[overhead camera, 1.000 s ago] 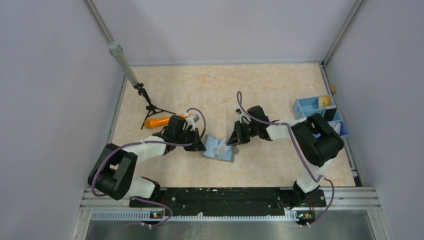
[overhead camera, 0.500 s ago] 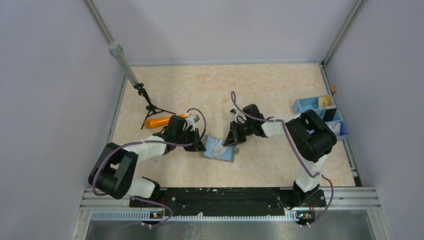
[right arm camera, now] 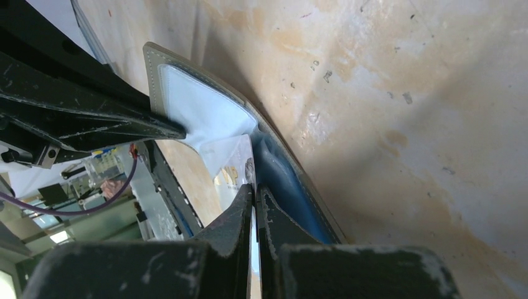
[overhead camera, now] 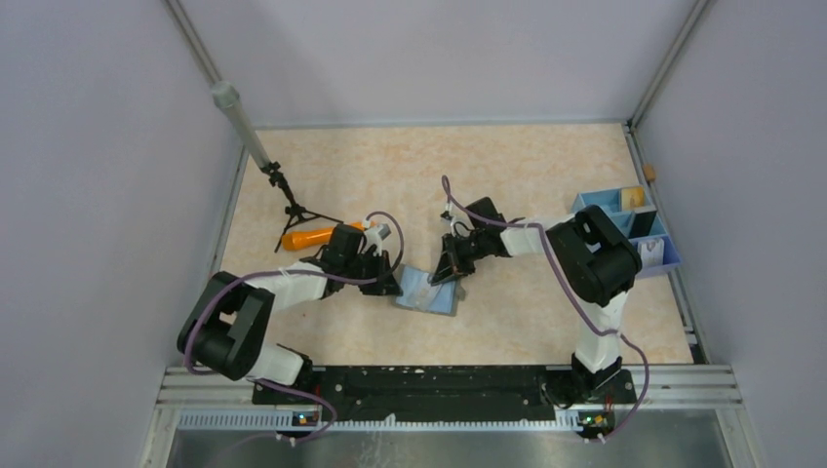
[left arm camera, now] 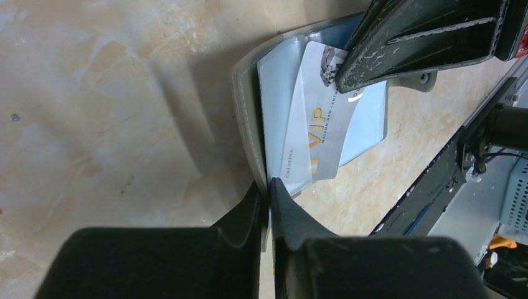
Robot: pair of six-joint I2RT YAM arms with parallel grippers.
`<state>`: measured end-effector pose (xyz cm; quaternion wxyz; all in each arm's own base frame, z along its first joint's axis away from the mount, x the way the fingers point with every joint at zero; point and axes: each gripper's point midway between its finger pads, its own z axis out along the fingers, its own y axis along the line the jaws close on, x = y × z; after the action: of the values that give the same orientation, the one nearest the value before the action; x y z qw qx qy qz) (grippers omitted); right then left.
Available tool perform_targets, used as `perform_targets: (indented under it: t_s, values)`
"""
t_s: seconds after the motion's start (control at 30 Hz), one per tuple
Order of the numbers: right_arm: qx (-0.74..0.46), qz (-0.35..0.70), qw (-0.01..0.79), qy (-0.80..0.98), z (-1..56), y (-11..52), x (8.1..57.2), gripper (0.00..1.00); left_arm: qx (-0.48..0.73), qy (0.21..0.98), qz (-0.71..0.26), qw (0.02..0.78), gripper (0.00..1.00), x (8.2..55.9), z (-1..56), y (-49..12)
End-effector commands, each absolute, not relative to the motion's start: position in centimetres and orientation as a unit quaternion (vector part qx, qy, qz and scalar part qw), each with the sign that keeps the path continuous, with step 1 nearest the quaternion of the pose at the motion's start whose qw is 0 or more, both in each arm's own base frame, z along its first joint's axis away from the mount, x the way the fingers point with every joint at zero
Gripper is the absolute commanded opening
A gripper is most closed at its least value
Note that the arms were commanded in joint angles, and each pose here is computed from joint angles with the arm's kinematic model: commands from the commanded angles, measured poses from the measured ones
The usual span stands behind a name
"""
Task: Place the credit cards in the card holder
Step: Insert the credit card into the card holder.
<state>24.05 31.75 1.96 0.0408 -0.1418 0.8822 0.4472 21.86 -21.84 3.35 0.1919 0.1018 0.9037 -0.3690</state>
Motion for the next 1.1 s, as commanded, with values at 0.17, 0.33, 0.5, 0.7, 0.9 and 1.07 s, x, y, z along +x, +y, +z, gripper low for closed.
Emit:
perform_targets:
  t_s: [0.17, 0.33, 0.5, 0.7, 0.9, 1.07]
  values:
    - [-0.131, 0.321, 0.014, 0.938, -3.7, 28.4, 23.0, 0.0, 0.112, 0.889, -0.395, 0.2, 0.2, 23.0, 4.2, -23.4]
    - [-0.118, 0.301, 0.004, 0.946, -4.1, 27.7, 22.6, 0.0, 0.106, 0.891, -0.394, 0.201, 0.08, 23.1, 3.8, -23.4]
    - [-0.108, 0.267, -0.007, 0.958, -4.9, 26.6, 22.2, 0.0, 0.109, 0.887, -0.4, 0.204, 0.0, 22.9, 3.8, -23.4]
    - [-0.098, 0.248, -0.019, 0.964, -5.7, 25.8, 21.7, 0.0, 0.131, 0.864, -0.44, 0.207, 0.0, 22.0, 4.5, -24.2]
    - [-0.089, 0.248, -0.003, 0.965, -5.6, 26.2, 22.6, 0.0, 0.14, 0.862, -0.443, 0.203, 0.0, 21.6, 4.3, -24.1]
    - [-0.095, 0.268, 0.043, 0.958, -2.8, 27.4, 24.6, 0.07, 0.113, 0.884, -0.41, 0.193, 0.0, 22.0, 3.4, -23.4]
